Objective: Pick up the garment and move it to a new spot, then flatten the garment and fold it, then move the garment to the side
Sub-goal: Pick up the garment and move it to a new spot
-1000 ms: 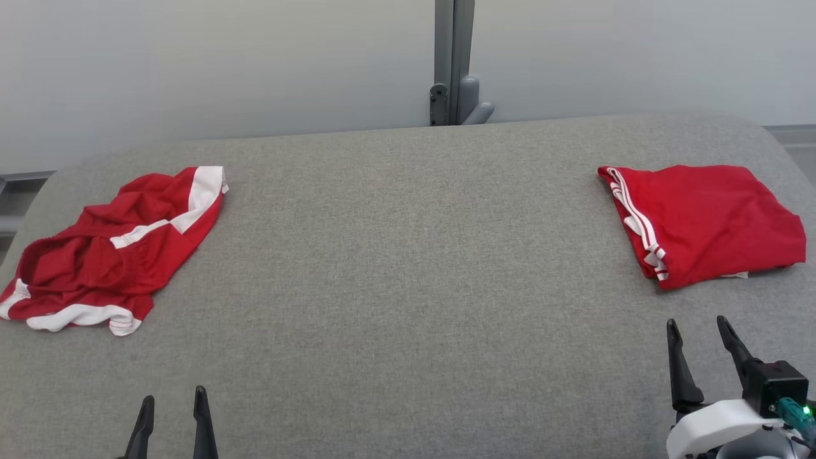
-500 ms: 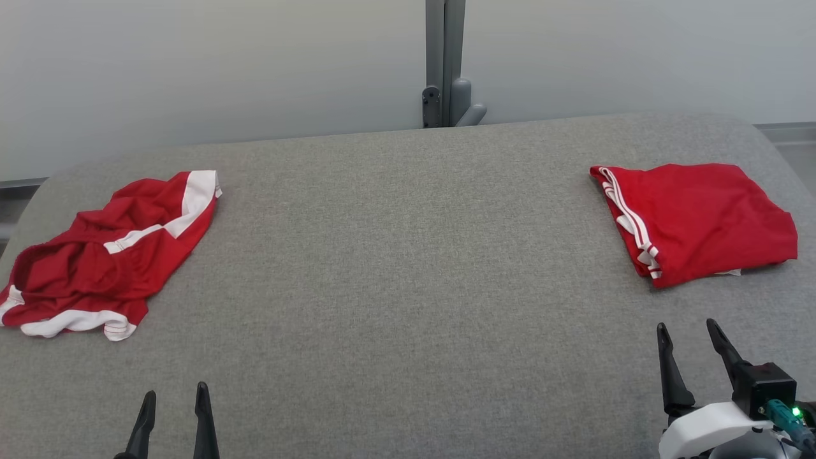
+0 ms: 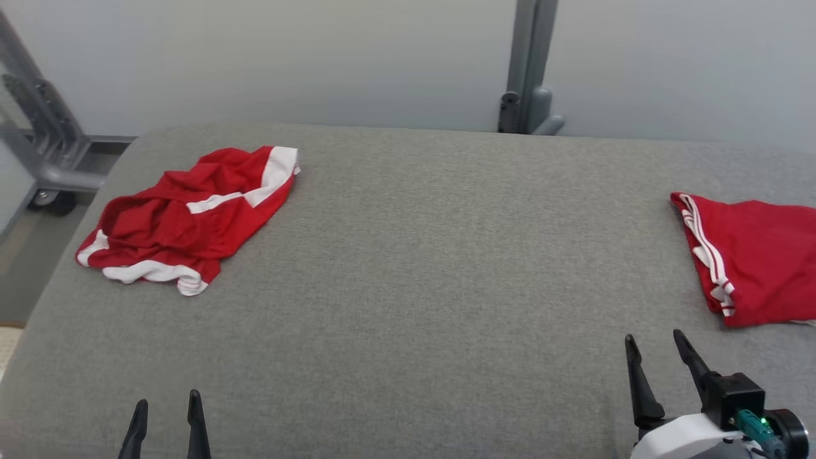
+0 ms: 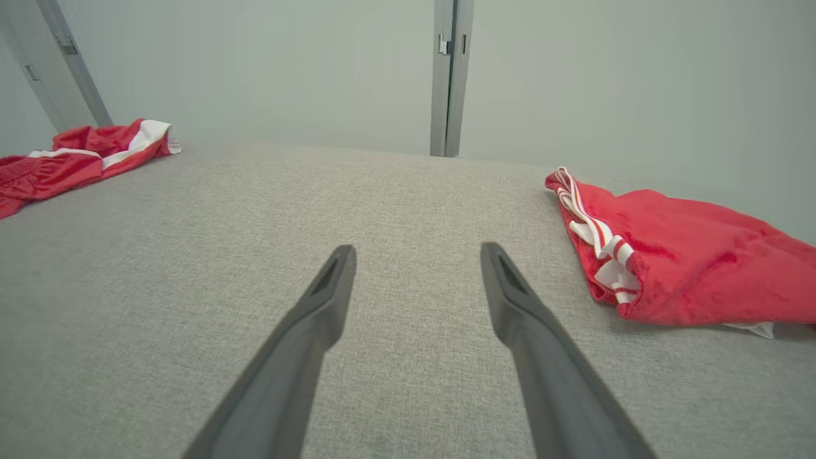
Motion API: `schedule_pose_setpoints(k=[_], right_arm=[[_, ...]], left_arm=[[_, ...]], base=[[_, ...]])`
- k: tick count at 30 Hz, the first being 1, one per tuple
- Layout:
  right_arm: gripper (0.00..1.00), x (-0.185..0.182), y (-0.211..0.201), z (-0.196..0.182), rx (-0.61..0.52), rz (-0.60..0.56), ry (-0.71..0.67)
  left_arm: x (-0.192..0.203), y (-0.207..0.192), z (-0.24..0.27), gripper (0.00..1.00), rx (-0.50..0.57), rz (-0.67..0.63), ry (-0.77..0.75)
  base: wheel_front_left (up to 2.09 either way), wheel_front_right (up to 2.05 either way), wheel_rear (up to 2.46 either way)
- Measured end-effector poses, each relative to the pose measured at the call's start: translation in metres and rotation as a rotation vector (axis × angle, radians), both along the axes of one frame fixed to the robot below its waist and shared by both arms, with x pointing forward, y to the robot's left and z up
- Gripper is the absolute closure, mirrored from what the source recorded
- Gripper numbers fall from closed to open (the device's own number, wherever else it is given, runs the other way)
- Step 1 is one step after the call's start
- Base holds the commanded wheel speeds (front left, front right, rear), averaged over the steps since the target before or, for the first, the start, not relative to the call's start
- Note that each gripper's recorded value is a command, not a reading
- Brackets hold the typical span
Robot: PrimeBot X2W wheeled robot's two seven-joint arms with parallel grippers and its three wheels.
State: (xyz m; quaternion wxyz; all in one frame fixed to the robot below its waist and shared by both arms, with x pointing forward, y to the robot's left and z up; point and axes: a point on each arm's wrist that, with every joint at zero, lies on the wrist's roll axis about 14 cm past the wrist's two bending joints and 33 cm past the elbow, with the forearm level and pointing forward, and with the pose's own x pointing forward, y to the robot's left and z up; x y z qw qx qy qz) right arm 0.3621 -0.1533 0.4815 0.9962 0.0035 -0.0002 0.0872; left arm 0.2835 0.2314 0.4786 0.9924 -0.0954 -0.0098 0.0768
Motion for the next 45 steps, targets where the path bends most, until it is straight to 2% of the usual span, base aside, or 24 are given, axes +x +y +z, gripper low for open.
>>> schedule_pose_setpoints(k=[6, 12, 15, 18, 23, 30, 36, 40, 45], right_arm=[[0.0, 0.011, 0.076, 0.006, 0.033, 0.21, -0.01], [0.0, 0.01, 0.135, 0.012, 0.034, 0.381, -0.022], [0.0, 0.009, 0.145, 0.014, 0.03, 0.413, -0.026], [0.0, 0.012, 0.137, 0.014, 0.017, 0.395, -0.028], [0.0, 0.022, 0.122, 0.013, -0.017, 0.376, -0.038], [0.0, 0.066, 0.109, 0.025, -0.072, 0.38, -0.105], [0.0, 0.115, 0.09, 0.026, -0.075, 0.339, -0.15], [0.0, 0.139, 0.072, 0.005, -0.073, 0.296, -0.126], [0.0, 0.152, 0.058, -0.035, -0.071, 0.271, -0.052]], left_arm=[[-0.043, 0.035, -0.005, 0.0, 0.004, 0.148, 0.014], [-0.085, 0.065, -0.002, 0.0, 0.003, 0.29, -0.001], [-0.093, 0.071, 0.003, 0.0, -0.003, 0.32, -0.027], [-0.088, 0.067, 0.006, 0.0, -0.01, 0.301, -0.041], [-0.054, 0.053, 0.011, 0.0, -0.008, 0.199, -0.05], [0.031, 0.047, 0.023, 0.0, -0.038, 0.041, -0.051], [0.117, 0.053, 0.015, 0.0, 0.047, -0.072, 0.049], [0.169, 0.052, -0.006, 0.0, 0.073, -0.116, 0.132], [0.206, 0.066, -0.051, 0.0, 0.082, -0.095, 0.266]], base=[[0.0, 0.0, 0.0], [0.0, 0.0, 0.0], [0.0, 0.0, 0.0], [0.0, 0.0, 0.0], [0.0, 0.0, 0.0], [0.0, 0.0, 0.0], [0.0, 0.0, 0.0], [0.0, 0.0, 0.0], [0.0, 0.0, 0.0]])
